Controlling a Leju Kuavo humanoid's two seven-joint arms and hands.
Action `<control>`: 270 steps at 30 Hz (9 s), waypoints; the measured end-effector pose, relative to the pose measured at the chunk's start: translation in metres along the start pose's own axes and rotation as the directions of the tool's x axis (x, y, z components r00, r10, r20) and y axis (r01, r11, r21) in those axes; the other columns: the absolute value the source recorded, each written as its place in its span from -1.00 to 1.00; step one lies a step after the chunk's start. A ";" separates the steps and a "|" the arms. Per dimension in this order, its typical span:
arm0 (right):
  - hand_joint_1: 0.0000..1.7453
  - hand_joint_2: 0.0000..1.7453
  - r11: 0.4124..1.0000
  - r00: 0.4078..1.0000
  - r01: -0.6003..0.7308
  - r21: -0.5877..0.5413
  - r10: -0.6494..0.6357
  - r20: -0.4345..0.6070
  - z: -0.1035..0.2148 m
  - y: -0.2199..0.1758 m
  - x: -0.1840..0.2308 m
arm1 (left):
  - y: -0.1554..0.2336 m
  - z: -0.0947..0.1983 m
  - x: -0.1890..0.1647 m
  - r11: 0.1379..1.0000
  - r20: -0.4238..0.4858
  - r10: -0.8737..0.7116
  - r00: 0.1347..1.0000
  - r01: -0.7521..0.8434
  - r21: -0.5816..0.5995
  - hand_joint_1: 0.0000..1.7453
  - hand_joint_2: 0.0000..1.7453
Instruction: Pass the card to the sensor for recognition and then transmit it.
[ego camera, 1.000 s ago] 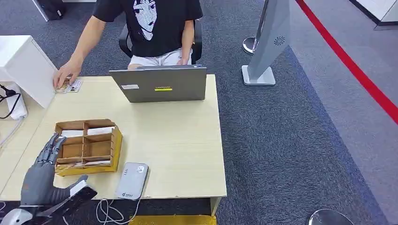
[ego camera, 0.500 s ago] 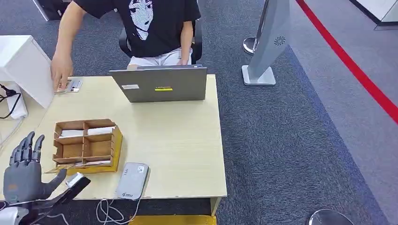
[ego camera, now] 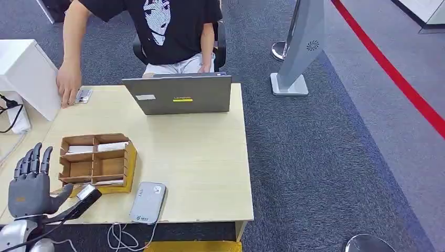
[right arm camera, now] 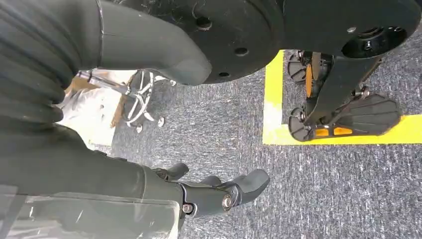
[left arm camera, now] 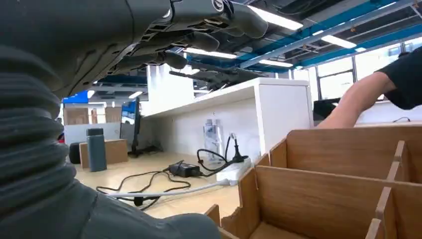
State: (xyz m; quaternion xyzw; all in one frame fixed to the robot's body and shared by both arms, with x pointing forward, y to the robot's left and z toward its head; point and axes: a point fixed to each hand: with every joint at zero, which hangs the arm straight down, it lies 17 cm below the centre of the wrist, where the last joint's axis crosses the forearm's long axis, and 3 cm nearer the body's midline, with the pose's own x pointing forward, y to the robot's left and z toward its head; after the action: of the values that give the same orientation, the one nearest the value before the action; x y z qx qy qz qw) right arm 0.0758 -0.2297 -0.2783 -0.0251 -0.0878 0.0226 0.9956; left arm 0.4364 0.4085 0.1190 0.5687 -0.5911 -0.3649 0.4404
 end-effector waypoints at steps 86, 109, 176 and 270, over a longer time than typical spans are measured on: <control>-1.00 1.00 1.000 1.000 0.021 0.007 -0.021 0.001 0.000 0.000 -0.001 | -0.031 -0.029 0.063 0.918 0.062 0.194 0.979 -0.159 -0.363 -1.00 1.00; -1.00 1.00 1.000 1.000 0.003 0.008 -0.003 -0.003 0.000 0.000 -0.001 | -0.085 0.012 0.054 0.832 0.089 0.131 0.987 -0.061 -0.551 -1.00 1.00; -1.00 1.00 0.997 0.997 0.082 -0.004 -0.082 -0.016 0.000 -0.004 -0.002 | -0.068 0.017 0.117 0.876 0.333 -0.008 0.943 0.167 -0.452 -1.00 1.00; -1.00 1.00 0.999 0.999 0.046 -0.002 -0.046 -0.017 0.000 -0.002 -0.002 | 0.177 -0.103 -0.050 0.961 -0.024 0.023 0.999 -0.015 0.276 -1.00 1.00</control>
State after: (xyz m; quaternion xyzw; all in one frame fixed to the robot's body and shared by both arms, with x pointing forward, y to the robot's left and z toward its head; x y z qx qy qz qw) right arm 0.0742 -0.2321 -0.2787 -0.0239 -0.0800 -0.0005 0.9965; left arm 0.4693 0.4810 0.3147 0.6236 -0.6355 -0.2671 0.3686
